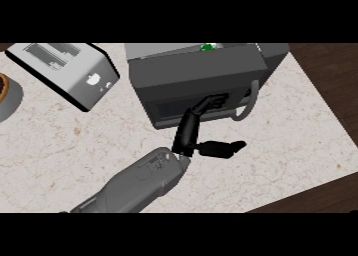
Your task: Pick up the milk, place it into the microwave and close the microwave
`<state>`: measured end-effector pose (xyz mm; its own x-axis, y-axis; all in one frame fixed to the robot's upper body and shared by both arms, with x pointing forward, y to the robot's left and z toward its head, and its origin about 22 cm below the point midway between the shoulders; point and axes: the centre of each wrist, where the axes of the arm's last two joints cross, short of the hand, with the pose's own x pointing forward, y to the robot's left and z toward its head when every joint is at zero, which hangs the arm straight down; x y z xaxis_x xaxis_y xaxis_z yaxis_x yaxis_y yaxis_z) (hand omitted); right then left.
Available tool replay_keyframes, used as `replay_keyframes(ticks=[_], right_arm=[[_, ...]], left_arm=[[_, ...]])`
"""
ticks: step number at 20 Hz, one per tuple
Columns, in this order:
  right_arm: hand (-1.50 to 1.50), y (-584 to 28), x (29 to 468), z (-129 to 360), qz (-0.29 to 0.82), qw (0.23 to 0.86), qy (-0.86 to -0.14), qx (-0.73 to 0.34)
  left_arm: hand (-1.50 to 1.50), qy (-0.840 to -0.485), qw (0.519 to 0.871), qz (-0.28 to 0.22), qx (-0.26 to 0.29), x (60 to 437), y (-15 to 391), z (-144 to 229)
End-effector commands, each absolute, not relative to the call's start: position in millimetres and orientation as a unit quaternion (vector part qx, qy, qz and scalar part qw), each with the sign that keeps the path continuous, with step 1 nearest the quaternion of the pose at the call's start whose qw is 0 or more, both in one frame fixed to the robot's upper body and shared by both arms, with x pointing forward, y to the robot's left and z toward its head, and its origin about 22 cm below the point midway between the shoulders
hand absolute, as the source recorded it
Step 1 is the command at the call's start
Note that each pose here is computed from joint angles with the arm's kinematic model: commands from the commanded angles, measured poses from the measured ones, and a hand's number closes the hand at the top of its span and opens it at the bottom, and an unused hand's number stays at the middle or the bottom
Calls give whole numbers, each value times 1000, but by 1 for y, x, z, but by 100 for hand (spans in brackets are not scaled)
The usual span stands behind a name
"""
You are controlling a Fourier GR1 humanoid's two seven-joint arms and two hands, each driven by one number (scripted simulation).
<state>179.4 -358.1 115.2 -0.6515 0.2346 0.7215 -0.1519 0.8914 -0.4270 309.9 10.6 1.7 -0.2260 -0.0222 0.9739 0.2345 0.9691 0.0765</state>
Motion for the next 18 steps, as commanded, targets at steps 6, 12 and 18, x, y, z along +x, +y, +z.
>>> replay_keyframes(ticks=[6,12,18], right_arm=[[150,-369,191,150,280,372,-879,-103],[150,-368,203,164,291,356,-881,-111],[150,-368,210,168,286,353,-884,-114]], left_arm=[[-150,-780,623,-22,-45,336,10,29],[-150,-785,617,-21,-44,336,7,30],[-150,-785,618,-8,-43,335,7,27]])
